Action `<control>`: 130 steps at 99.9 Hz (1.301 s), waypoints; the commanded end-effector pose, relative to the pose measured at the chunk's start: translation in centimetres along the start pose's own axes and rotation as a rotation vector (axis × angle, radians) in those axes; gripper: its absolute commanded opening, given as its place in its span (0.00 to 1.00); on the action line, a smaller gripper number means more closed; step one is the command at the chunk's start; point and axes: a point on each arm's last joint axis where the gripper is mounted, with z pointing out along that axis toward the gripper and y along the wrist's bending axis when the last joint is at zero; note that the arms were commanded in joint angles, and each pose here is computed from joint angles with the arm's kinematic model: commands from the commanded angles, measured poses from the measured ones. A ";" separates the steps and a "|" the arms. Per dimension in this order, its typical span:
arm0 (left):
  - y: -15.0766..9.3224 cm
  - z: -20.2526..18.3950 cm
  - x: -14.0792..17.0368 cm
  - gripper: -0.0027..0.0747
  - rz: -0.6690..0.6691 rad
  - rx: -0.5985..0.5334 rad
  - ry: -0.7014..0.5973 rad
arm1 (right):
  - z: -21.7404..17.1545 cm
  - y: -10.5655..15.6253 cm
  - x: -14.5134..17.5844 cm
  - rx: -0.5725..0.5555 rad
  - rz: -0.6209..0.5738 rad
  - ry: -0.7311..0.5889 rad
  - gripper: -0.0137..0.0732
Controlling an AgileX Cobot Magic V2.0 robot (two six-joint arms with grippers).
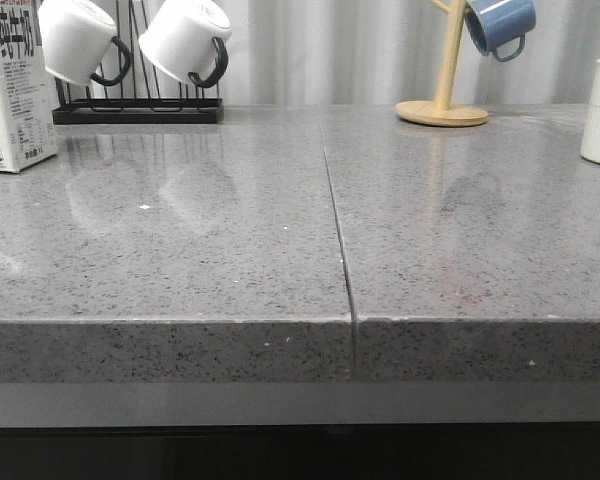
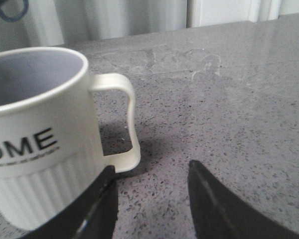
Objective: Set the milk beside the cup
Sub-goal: 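Reach the right gripper toward the white HOME mug handle, then grasp the mug handle with the right gripper and slide it toward the center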
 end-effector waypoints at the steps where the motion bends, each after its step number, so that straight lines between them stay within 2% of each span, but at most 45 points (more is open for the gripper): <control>1: -0.1 0.0 0.7 0.01 -0.010 -0.001 -0.063 | 0.8 -0.1 -2.5 -0.013 -0.014 -0.144 0.56; 50: -0.1 0.0 0.7 0.01 -0.010 -0.001 -0.063 | 6.7 0.1 -3.4 -0.033 -0.013 -0.161 0.55; 57: -0.1 0.0 0.7 0.01 -0.010 -0.001 -0.063 | 7.0 0.1 -3.5 -0.031 -0.014 -0.157 0.46; 72: -0.1 0.0 0.7 0.01 -0.010 -0.001 -0.063 | 7.2 0.1 -3.5 -0.030 -0.014 -0.151 0.16; 78: -0.1 0.0 0.7 0.01 -0.010 -0.001 -0.063 | 7.2 0.1 -3.5 -0.030 -0.014 -0.151 0.08; 103: -0.1 0.0 0.7 0.01 -0.010 -0.001 -0.063 | 6.7 1.5 -4.1 -0.072 -0.031 -0.151 0.08; 115: -0.1 0.0 0.7 0.01 -0.010 -0.001 -0.063 | 5.7 3.8 -5.3 -0.139 -0.079 -0.134 0.08; 130: -0.1 0.0 0.7 0.01 -0.010 -0.001 -0.063 | 3.8 7.8 -7.3 -0.244 -0.117 -0.142 0.08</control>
